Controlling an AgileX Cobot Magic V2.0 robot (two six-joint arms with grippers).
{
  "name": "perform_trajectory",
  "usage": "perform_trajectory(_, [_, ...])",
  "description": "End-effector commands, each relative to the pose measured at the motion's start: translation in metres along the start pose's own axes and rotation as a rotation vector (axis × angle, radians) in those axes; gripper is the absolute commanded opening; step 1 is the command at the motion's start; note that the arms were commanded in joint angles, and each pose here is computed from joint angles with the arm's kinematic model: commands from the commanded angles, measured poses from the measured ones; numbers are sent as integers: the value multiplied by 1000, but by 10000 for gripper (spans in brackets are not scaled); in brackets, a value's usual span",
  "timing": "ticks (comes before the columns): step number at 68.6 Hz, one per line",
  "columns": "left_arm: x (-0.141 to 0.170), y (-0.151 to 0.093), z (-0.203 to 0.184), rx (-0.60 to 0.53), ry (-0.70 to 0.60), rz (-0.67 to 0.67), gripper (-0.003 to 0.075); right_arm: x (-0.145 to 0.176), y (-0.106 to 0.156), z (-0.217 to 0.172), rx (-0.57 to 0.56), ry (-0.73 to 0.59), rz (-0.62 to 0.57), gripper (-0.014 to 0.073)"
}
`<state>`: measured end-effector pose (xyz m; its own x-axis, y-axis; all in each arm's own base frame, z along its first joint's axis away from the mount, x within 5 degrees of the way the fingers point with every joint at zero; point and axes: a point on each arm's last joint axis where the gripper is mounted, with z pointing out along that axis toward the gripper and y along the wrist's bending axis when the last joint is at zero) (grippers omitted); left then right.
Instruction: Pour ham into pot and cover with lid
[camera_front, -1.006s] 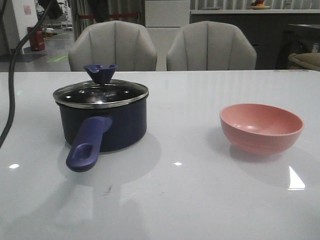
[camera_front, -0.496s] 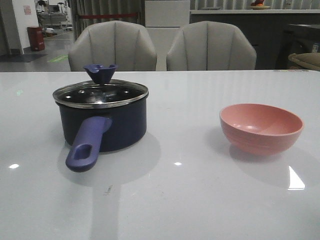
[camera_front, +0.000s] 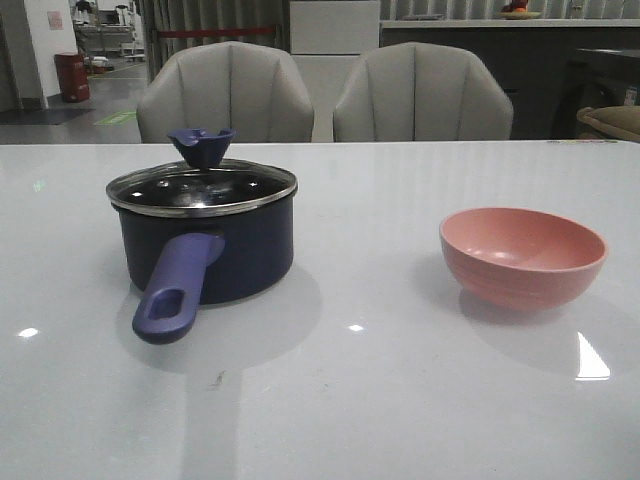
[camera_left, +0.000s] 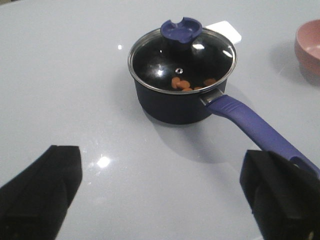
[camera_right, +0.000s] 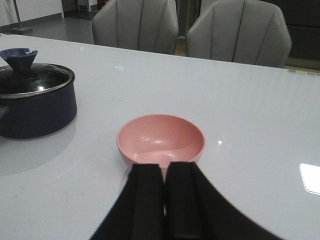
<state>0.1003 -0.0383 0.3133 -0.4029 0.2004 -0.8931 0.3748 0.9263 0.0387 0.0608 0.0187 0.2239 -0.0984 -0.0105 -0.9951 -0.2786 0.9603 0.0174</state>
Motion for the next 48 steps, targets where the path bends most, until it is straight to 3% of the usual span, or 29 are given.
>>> perform_trajectory(1, [5, -2, -16, 13, -211, -29, 670, -16, -1, -1, 12, -94, 1, 150])
perform_trajectory(21, [42, -4, -33, 16, -413, -53, 652, -16, -1, -1, 12, -94, 1, 150])
perform_trajectory(30, [43, -4, -34, 16, -419, -52, 481, -16, -1, -1, 12, -94, 1, 150])
perform_trajectory(41, [43, -4, -34, 16, -421, -52, 115, -16, -1, -1, 12, -94, 1, 150])
perform_trajectory(48, [43, -4, -34, 16, -420, -52, 134, -16, -1, -1, 12, -94, 1, 150])
